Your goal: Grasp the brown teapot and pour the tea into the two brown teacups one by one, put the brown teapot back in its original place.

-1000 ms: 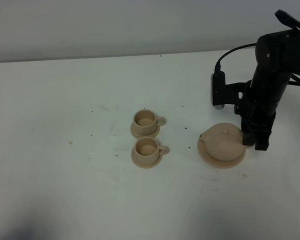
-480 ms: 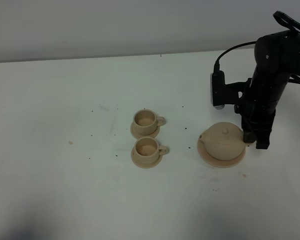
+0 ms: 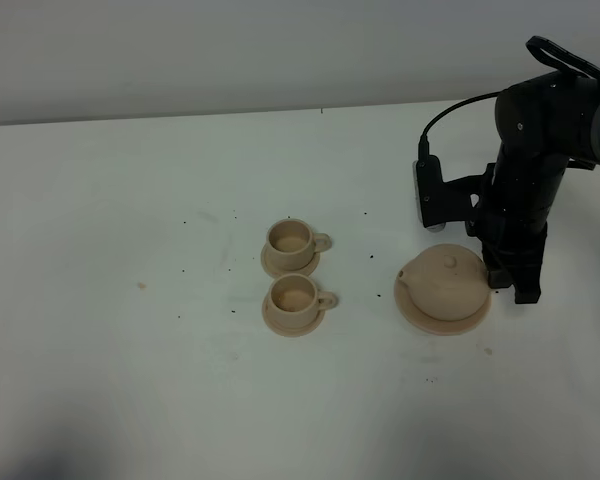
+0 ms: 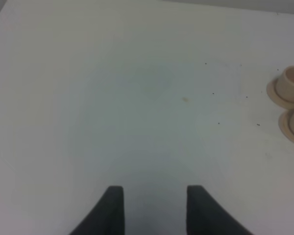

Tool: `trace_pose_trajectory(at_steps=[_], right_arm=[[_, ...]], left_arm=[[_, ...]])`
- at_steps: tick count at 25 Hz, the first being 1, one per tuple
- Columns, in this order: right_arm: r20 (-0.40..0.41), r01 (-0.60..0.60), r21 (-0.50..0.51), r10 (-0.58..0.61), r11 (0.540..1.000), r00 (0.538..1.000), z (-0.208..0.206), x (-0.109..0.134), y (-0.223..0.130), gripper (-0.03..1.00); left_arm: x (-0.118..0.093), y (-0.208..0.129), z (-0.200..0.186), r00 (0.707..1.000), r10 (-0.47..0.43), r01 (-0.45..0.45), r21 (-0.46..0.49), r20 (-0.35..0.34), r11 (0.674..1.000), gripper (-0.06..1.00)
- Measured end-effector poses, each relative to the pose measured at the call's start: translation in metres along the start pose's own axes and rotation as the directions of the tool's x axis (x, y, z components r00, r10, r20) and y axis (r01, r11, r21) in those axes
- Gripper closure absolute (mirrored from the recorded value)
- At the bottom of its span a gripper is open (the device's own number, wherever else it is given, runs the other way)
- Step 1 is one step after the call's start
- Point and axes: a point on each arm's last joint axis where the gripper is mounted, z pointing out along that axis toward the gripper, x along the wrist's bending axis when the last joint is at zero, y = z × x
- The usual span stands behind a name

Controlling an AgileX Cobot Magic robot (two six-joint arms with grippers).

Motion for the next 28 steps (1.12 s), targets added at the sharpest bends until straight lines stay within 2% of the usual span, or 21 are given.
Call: trace_pose_trajectory(at_steps=[6, 11, 28], right_arm=[[0.005, 0.022, 0.006, -0.022, 1.000, 1.000, 0.0007, 0.0002, 0.0019, 0.74], [0.015, 0.039, 0.013, -0.040, 0.999, 0.999, 0.0010, 0.0003, 0.0046, 0.86], [-0.004, 0.011, 0.010, -0.011, 1.000, 1.000, -0.0037, -0.0002, 0.0062, 0.86]], left_arm=[[0.0000, 0.0000, 0.0000, 1.000, 0.000, 0.000, 0.000, 0.000, 1.000, 0.62], [0.0000, 0.0000, 0.0000, 1.000, 0.000, 0.000, 0.000, 0.000, 1.000, 0.62], [0.0000, 0.0000, 0.0000, 1.000, -0.001, 0.001, 0.000, 0.000, 1.000, 0.62]])
